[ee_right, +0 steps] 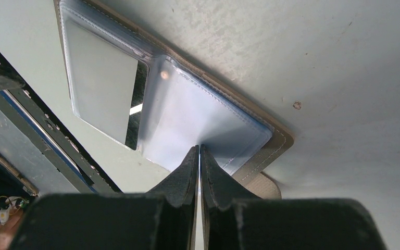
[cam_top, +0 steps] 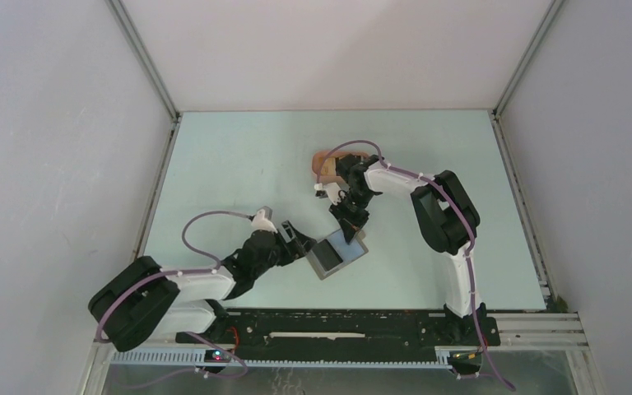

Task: Put the credit cards into the card holder
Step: Close the card holder at the center of the board.

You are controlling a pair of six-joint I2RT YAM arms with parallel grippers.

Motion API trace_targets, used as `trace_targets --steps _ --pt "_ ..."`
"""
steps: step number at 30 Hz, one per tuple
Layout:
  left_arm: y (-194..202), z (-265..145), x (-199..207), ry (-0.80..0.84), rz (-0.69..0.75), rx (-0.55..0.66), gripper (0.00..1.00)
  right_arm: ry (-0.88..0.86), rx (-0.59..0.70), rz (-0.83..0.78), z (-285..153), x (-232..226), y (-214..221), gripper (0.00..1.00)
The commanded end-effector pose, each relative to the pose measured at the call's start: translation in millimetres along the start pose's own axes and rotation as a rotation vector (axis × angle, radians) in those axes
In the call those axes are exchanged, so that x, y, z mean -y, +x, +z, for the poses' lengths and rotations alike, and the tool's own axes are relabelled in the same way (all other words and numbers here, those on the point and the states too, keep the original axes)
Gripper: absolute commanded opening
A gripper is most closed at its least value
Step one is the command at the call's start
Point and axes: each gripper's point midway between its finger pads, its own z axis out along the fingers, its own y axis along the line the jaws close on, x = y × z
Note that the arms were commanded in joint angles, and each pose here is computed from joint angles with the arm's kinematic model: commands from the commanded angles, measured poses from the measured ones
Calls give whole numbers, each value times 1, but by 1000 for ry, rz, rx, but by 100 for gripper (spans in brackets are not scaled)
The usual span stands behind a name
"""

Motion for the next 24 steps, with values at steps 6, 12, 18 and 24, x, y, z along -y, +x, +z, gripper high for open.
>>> trace_targets --steps 6,12,18,24 --pt "42 6 -46 -94 -92 -176 76 48 -67 -24 11 15 12 11" --pt "56 1 -46 -56 -136 -222 68 45 -64 -25 11 14 12 11" --pt "57 -5 -26 53 -191 -238 66 46 -62 -27 10 14 11 11" --pt "56 -8 -34 31 -174 -223 67 43 -60 -27 10 13 11 12"
